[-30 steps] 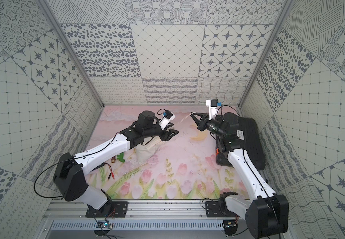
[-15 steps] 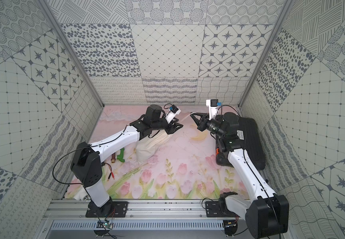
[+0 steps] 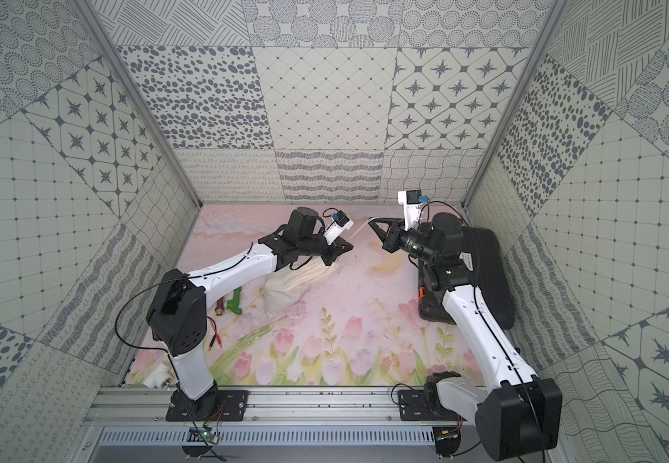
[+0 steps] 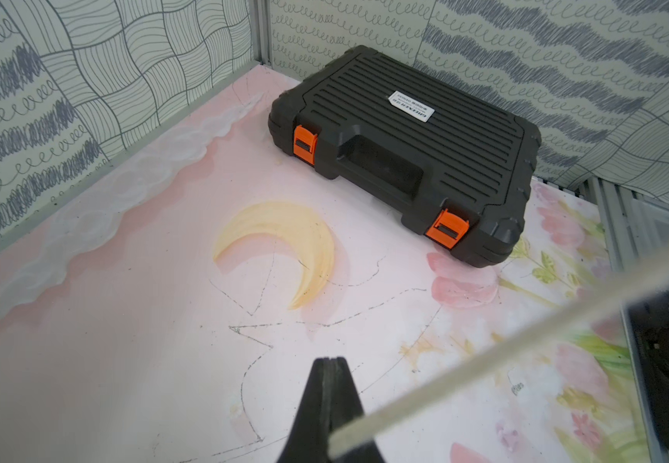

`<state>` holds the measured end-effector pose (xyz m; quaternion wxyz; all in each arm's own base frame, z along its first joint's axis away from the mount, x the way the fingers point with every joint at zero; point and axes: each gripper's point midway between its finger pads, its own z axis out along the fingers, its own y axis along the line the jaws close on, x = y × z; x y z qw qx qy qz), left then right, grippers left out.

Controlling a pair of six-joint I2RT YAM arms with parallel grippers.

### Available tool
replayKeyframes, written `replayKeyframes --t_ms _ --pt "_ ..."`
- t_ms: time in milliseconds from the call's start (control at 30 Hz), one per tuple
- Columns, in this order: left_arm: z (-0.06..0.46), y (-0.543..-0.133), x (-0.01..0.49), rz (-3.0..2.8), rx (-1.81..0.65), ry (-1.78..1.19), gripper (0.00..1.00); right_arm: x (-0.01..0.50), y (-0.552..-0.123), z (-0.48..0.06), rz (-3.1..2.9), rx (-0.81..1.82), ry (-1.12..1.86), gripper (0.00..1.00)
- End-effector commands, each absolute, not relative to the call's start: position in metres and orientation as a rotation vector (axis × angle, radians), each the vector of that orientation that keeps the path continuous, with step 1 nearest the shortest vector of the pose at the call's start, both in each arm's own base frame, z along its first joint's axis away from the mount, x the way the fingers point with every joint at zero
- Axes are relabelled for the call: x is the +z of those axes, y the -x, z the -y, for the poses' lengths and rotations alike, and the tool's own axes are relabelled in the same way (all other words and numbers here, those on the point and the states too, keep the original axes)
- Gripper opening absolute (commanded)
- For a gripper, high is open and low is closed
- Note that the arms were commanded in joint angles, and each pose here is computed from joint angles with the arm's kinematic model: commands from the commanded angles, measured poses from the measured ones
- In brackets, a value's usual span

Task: Close the soil bag
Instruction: Frap the soil bag at the center of the board.

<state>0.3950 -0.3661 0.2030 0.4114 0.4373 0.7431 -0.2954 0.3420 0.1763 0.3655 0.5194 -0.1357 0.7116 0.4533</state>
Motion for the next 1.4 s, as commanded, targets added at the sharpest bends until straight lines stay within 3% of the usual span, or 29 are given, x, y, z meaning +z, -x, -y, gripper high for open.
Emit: replayKeyframes --t_ms 0,233,433,800,933,1367 --pt "0.333 -0.361 0.135 -2.140 -0.685 -1.182 0.00 0.439 -0.340 -0.165 -1.485 0.999 0.394 0.00" --pt "0.322 -0.302 0.081 -2.299 -0.606 -1.316 0.00 0.466 -0.356 -0.151 -1.444 0.948 0.353 0.00" --pt "0.320 -0.264 0.045 -2.390 -0.572 -1.396 0.02 0.459 -0.377 -0.129 -1.472 0.900 0.238 0.00" --pt "0.292 -0.252 0.024 -2.500 -0.350 -1.446 0.08 0.433 -0.397 -0.102 -1.500 0.910 0.119 0.00" --pt "0.280 -0.251 0.022 -2.541 -0.267 -1.473 0.03 0.431 -0.399 -0.096 -1.504 0.903 0.110 0.00" --pt "0.252 -0.211 -0.012 -2.678 0.018 -1.671 0.01 0.456 -0.422 -0.066 -1.461 0.842 0.060 0.00"
